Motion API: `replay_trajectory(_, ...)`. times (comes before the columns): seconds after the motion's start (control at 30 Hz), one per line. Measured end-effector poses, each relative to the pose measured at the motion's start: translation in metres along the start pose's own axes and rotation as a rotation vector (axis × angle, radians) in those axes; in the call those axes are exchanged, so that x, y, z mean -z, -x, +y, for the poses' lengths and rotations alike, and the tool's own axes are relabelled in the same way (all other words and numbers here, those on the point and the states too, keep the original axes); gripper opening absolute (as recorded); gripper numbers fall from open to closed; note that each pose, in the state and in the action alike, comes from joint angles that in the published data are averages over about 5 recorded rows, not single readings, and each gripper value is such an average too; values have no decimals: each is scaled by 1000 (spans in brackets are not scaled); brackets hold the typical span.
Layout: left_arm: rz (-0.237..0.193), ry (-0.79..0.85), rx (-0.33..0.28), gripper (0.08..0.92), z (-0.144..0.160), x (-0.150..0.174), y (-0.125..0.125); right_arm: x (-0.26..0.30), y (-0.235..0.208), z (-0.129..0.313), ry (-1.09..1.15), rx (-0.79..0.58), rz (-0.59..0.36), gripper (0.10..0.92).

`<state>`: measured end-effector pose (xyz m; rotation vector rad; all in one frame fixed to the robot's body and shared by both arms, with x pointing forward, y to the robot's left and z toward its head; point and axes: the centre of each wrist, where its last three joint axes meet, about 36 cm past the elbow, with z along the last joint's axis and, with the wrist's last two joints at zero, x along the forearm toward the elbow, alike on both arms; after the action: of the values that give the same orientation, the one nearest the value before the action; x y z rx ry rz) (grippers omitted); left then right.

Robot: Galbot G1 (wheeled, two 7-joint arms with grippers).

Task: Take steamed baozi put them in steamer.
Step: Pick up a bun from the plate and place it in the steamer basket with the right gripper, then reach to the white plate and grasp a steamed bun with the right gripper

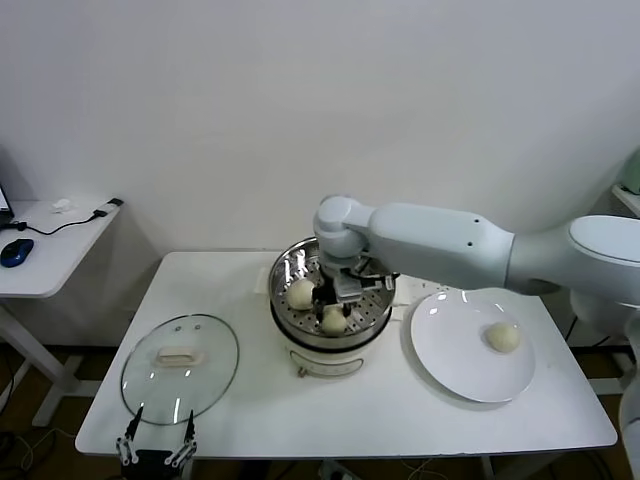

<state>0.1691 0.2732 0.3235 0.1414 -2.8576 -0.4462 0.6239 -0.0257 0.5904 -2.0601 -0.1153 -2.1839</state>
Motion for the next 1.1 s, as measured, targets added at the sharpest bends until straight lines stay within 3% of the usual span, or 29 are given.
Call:
replay_trajectory(0.4,3,-1,1,823,0,-3,-1,-5,-6,3,12,-3,4,813)
replay_trajectory(0.77,-6,0,0,823,0,-2,-4,-30,-60,47,137,-46,91,823)
replay_trajectory(1.1,-26,-12,2,823,-4,10,-1,-48,-100,172,725,-220,144,823)
